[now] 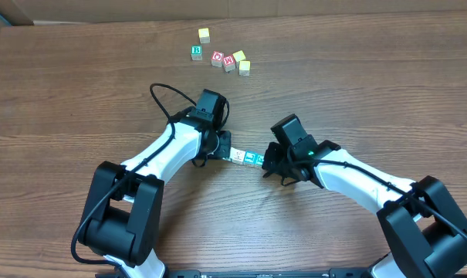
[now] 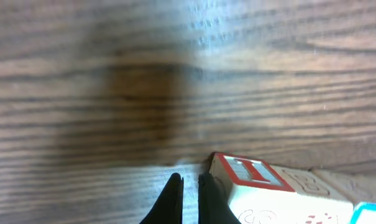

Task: Flip 4 blocks

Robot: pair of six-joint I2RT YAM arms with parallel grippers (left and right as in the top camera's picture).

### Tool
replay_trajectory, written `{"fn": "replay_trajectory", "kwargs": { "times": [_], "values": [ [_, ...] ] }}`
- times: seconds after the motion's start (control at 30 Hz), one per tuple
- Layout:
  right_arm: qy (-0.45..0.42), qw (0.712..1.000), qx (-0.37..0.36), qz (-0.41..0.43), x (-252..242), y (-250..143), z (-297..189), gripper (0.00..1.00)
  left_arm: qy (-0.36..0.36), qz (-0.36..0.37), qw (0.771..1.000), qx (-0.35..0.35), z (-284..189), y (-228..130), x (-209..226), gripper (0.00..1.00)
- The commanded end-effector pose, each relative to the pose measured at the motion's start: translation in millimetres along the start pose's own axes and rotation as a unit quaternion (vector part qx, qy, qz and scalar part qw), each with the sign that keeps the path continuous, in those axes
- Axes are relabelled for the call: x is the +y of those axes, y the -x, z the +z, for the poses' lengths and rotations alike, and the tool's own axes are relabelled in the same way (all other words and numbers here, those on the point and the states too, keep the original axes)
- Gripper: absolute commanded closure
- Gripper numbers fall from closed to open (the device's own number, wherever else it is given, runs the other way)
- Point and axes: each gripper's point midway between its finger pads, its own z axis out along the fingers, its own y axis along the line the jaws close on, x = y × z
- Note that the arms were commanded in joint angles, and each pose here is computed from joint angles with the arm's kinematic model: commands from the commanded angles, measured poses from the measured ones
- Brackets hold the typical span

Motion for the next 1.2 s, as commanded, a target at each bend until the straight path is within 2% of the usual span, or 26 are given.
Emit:
{"fn": "replay_trajectory", "kwargs": {
  "times": [0.0,0.4,0.87,1.17],
  "values": [
    [0.014,0.999,0.019,0.041,10.5,-14.4,3.9,0.96,-0.022,0.015,1.000,0.003,4.7,-2.4,-10.5,0.96],
    [0.014,0.990,0.025,0.140,15.1,-20.7,4.8,0.96,-0.028,0.021,0.999,-0.026,4.2,11.7,-14.3,0.95],
    [0.020,0.981,0.029,0.190,24.7,-29.4,6.1,0.96,-0.034,0.023,0.998,-0.047,3.3,21.9,-17.6,0.96],
    [0.020,0.976,0.032,0.216,25.4,-31.4,6.2,0.96,-0.013,0.022,0.998,-0.060,3.1,27.1,-10.6,0.96]
  ]
}}
